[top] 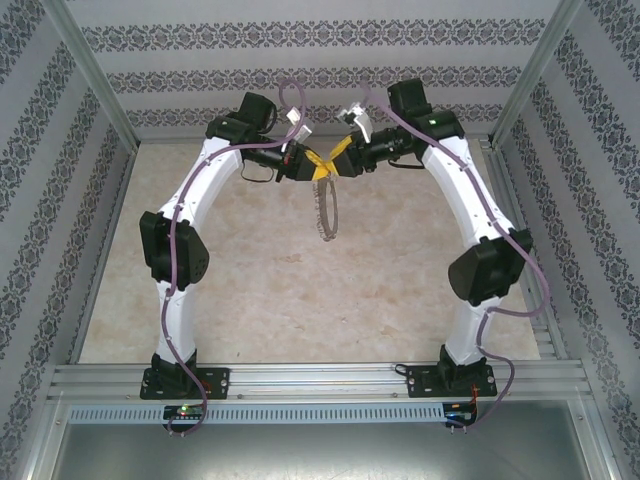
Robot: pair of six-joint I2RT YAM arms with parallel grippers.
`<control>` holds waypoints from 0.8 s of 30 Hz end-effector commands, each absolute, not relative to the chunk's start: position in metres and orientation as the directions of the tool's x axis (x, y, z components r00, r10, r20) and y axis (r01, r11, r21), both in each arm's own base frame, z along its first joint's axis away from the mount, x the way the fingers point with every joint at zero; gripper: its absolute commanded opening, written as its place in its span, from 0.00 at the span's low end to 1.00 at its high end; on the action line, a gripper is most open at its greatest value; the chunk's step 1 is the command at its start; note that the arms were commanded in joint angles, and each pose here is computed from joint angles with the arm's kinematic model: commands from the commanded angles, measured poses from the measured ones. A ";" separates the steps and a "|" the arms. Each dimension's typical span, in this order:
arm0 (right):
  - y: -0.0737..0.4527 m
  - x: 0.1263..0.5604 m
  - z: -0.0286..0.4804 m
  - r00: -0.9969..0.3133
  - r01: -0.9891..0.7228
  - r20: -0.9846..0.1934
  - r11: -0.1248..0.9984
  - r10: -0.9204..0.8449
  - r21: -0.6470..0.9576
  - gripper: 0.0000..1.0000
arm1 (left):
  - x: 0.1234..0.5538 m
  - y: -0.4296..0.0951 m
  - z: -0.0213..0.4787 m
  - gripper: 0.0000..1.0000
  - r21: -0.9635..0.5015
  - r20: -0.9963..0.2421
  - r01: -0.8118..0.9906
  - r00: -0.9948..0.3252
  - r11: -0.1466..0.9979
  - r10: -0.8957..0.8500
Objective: Put the keys on the keyring
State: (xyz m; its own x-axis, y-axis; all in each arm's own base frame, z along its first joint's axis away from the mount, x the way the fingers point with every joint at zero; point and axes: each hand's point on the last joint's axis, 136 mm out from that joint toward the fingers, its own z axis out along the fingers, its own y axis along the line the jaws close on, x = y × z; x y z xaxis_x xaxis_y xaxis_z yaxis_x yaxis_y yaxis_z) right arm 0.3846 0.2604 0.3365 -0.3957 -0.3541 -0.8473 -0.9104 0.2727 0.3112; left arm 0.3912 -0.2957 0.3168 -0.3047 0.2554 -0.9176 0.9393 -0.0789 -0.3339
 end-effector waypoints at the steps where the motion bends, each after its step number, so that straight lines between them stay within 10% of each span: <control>1: 0.251 0.378 0.372 -0.343 -0.925 -0.908 0.255 -0.242 0.282 0.45 | 0.385 -0.299 0.340 0.00 -0.266 -0.947 0.957 -0.236 -0.114 0.219; 19: 0.255 0.360 0.308 -0.495 -0.862 -0.857 0.212 -0.145 0.461 0.40 | 0.388 -0.298 0.352 0.00 -0.241 -0.954 0.965 -0.215 -0.106 0.206; 24: 0.264 0.358 0.303 -0.505 -0.859 -0.848 0.187 -0.158 0.477 0.18 | 0.389 -0.299 0.353 0.00 -0.239 -0.955 0.965 -0.215 -0.105 0.204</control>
State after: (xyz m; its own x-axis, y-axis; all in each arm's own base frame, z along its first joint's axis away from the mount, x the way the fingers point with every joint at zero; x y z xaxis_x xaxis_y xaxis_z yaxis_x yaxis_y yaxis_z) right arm 0.3684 0.2492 0.3020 -0.5142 -0.1503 -0.8444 -0.8433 0.2677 0.4660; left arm 0.3933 -0.2981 0.3219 -0.3071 0.2525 -0.9176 0.9398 -0.0712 -0.3341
